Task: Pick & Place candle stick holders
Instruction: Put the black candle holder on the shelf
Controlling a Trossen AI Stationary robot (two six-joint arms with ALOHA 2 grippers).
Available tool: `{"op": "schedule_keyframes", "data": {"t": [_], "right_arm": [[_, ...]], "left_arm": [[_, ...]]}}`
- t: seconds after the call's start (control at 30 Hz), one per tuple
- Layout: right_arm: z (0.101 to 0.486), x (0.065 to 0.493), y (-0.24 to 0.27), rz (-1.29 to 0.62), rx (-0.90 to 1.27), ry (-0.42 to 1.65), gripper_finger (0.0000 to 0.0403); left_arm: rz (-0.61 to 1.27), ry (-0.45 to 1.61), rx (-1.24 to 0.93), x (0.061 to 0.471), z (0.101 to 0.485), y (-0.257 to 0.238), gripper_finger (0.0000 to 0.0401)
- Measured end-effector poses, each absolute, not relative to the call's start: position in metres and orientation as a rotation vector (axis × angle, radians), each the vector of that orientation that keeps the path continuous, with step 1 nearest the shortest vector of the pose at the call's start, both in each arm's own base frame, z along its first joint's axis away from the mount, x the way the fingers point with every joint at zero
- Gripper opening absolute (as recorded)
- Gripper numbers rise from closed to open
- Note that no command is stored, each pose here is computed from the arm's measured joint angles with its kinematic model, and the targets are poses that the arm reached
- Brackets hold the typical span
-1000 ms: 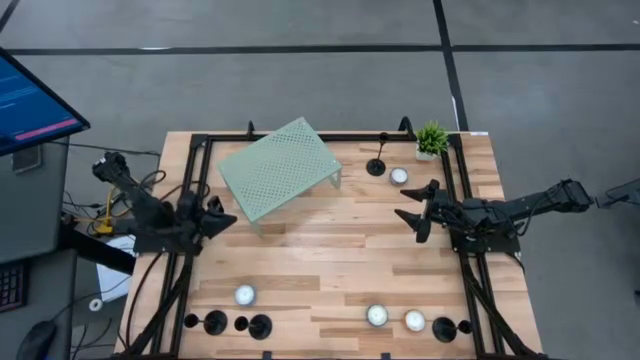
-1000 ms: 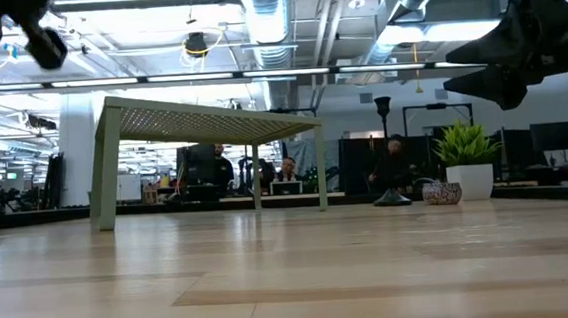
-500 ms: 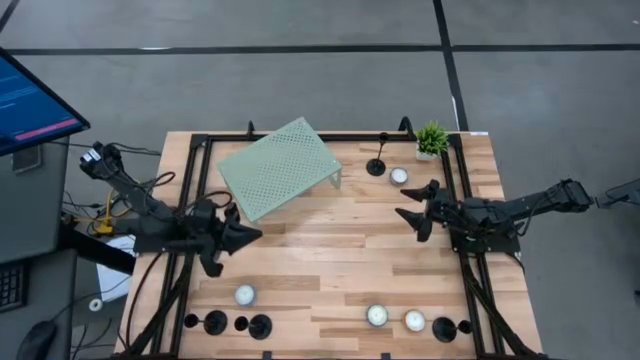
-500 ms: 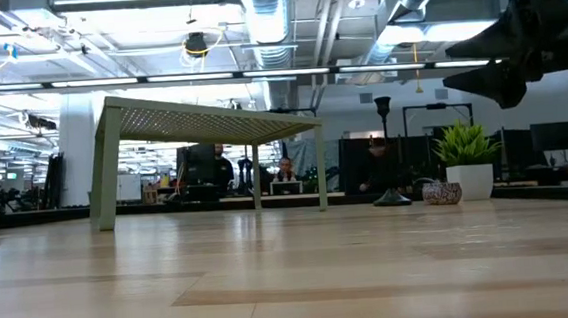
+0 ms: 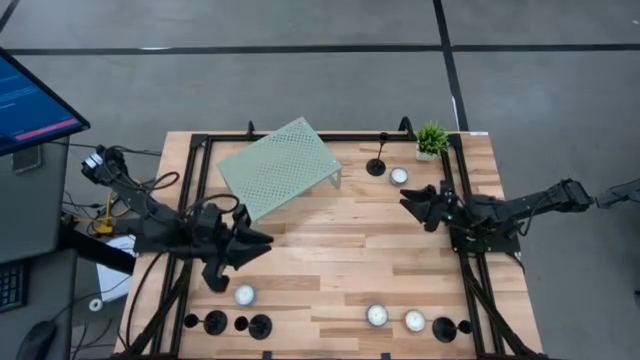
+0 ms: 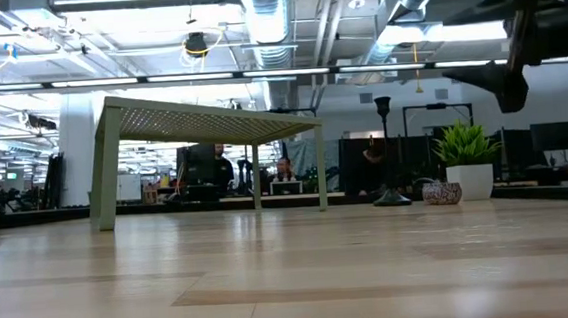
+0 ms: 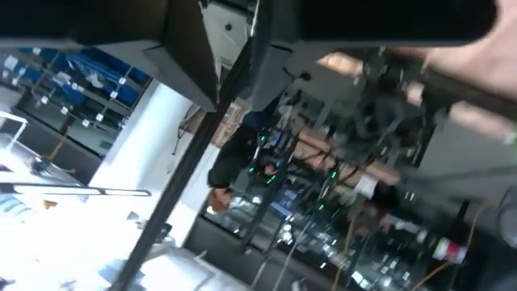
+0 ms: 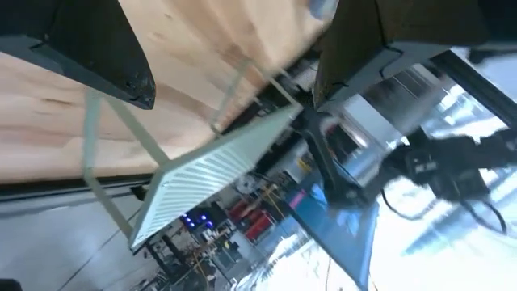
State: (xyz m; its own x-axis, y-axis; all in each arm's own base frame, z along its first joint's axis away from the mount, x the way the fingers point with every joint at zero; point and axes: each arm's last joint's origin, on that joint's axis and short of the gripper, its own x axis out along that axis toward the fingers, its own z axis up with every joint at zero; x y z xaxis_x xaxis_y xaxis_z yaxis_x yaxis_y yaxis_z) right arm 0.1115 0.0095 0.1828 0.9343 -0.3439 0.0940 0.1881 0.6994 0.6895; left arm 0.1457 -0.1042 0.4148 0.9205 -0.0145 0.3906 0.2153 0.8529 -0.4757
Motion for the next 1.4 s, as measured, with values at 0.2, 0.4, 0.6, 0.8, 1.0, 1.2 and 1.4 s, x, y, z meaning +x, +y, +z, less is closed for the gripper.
{"op": "schedule_keyframes", "data": {"t": [0.2,0.4,0.6,0.8,1.0,1.2,1.4], "right_arm": [[0.192,0.11,0.009,-0.252,0.879,-0.326,0.0328],[0.206,0.107,0.011,-0.085,0.946,-0.419,0.0328],[0.211,0.106,0.013,0.011,0.952,-0.439,0.0328],[0.211,0.106,0.013,0.009,0.951,-0.434,0.0328],[0.208,0.107,0.013,-0.014,0.915,-0.403,0.0328],[0.216,0.108,0.013,-0.06,0.871,-0.375,0.0328],[0.258,0.12,0.016,-0.133,0.685,-0.215,0.0322]], "left_arm": [[-0.208,-0.469,-0.436,0.151,0.45,-0.108,0.0158],[-0.272,-0.387,-0.417,0.154,0.468,-0.111,0.0175],[-0.226,-0.127,-0.49,0.159,0.463,-0.114,0.0168],[-0.234,0.035,-0.628,0.16,0.452,-0.116,0.0167],[-0.284,0.235,-0.702,0.163,0.435,-0.123,0.0167],[-0.295,0.265,-0.757,0.161,0.434,-0.122,0.0167],[-0.266,0.175,-0.722,0.147,0.445,-0.108,0.0153]]}}
